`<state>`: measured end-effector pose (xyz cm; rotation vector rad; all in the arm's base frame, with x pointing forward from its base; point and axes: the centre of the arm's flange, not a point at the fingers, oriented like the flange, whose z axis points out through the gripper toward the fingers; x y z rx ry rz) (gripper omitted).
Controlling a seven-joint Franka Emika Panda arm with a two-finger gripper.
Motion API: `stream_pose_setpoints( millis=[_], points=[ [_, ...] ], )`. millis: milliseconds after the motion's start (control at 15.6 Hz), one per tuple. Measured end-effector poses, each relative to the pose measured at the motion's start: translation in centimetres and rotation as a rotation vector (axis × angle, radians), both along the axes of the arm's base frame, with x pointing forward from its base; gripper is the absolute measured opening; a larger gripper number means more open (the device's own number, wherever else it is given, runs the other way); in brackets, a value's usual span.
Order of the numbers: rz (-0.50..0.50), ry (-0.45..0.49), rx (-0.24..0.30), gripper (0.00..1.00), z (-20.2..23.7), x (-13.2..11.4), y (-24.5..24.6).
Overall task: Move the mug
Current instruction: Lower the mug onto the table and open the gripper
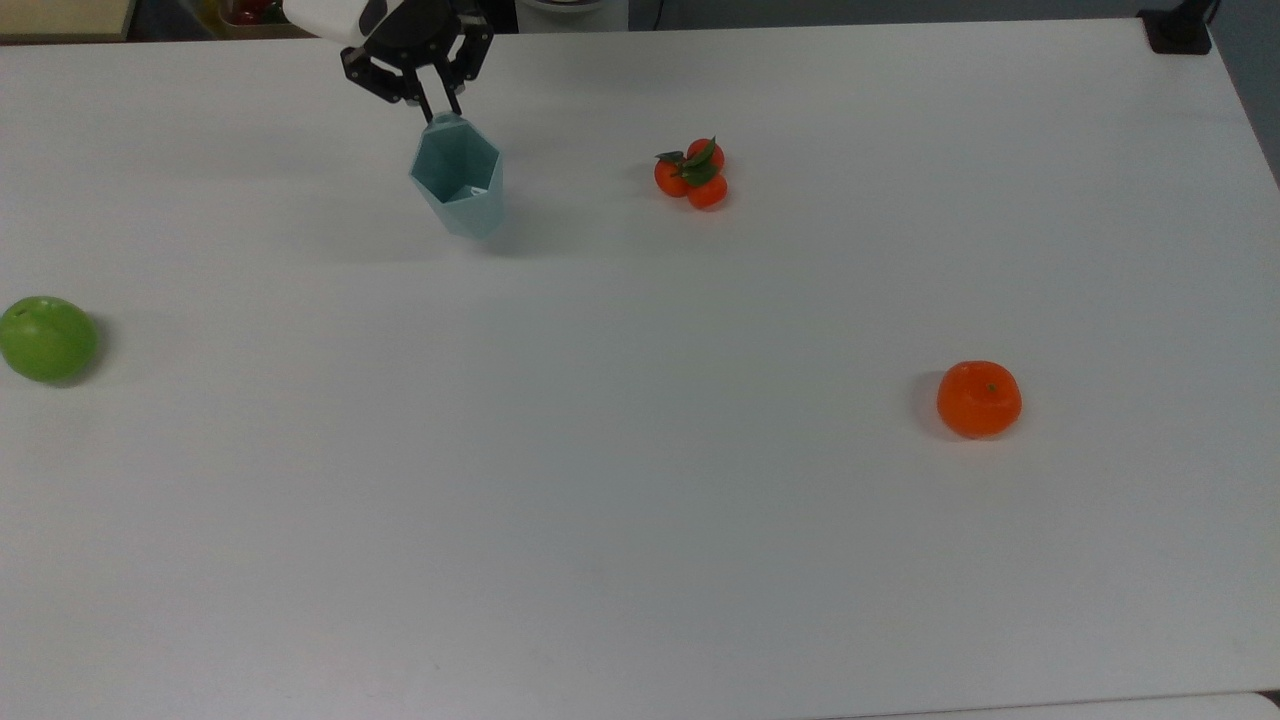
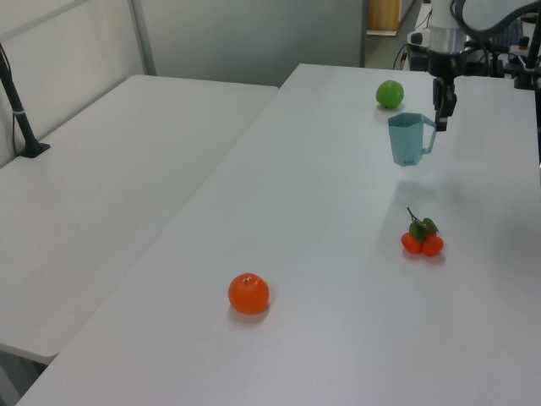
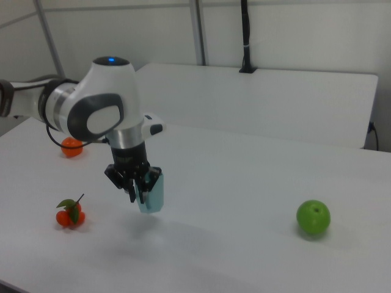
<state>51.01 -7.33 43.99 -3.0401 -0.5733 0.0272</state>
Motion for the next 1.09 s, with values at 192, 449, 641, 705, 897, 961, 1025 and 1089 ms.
stream_pose_setpoints(
  millis=[192,449,641,705,897,961,1025,1089],
  points=[
    [-0.015,-0.021,-0.006,0.22,-2.3,-0.2,-0.6],
    [-0.025,-0.035,-0.015,0.22,-4.8,-0.3,-1.0],
    [-0.026,-0.037,-0.018,0.22,-5.8,-0.3,-1.0],
    [-0.026,-0.036,-0.018,0.22,-5.8,-0.3,-1.0],
    [-0.027,-0.034,-0.018,0.22,-6.0,-0.3,-1.0],
    [-0.028,-0.033,-0.018,0.22,-6.0,-0.3,-1.0],
    [-0.028,-0.032,-0.018,0.22,-6.0,-0.3,-1.0],
    [-0.029,-0.032,-0.018,0.23,-6.0,-0.3,-1.0]
  ],
)
